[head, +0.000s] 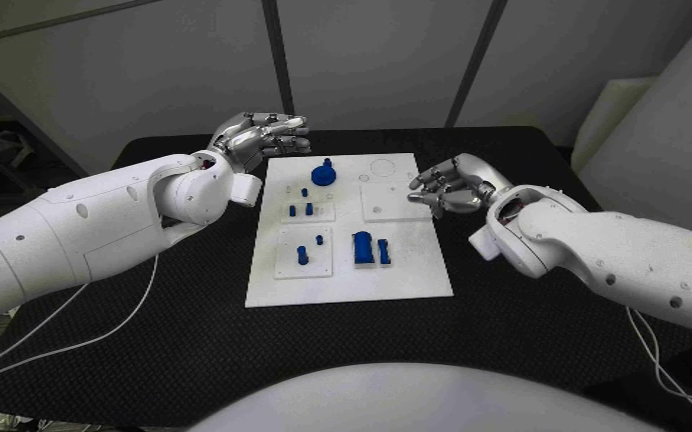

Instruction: Assemble the parts on the task board

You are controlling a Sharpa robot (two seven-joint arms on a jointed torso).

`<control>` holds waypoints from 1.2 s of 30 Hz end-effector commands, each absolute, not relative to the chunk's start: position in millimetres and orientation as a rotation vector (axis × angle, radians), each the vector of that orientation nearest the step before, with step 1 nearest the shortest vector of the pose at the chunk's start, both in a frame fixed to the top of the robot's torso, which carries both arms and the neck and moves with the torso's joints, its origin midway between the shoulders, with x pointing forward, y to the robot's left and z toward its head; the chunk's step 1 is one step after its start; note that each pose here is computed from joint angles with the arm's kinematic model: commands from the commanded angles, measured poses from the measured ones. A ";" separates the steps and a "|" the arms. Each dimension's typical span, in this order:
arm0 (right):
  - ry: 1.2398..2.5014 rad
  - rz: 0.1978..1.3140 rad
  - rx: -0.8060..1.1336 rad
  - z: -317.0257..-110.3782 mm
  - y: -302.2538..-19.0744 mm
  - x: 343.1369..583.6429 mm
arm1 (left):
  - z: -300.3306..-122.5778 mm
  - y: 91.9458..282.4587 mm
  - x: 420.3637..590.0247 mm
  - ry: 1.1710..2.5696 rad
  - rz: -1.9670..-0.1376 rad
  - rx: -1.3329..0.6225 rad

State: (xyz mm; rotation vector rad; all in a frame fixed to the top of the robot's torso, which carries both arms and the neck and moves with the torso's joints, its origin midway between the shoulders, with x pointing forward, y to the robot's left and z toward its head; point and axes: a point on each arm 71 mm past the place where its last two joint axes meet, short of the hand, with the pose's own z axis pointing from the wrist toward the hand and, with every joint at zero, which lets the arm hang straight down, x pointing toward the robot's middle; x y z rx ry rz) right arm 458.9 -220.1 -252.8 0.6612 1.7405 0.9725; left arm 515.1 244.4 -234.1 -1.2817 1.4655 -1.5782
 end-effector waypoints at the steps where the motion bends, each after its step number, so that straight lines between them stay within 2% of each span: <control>1: 1.564 1.192 0.881 -246.6 -226.9 481.4 | -235.5 254.3 524.3 1.298 -1.515 -1.298; 9: 1.464 1.268 0.990 -249.3 -228.2 521.3 | -253.2 260.1 540.0 1.191 -1.406 -1.358; 17: 1.447 1.306 1.029 -255.6 -222.8 536.8 | -268.0 254.0 541.4 1.162 -1.368 -1.408; 18: 1.479 1.204 1.002 -258.9 -225.4 535.5 | -269.9 250.0 540.2 1.234 -1.390 -1.390; 24: 1.452 1.215 1.016 -255.7 -222.3 531.3 | -267.9 245.7 536.2 1.237 -1.376 -1.379; 28: 1.400 1.232 1.045 -249.3 -216.2 521.8 | -263.3 236.8 527.3 1.242 -1.350 -1.357; 36: 1.271 1.247 1.145 -232.9 -200.4 487.2 | -244.3 210.8 494.1 1.240 -1.277 -1.278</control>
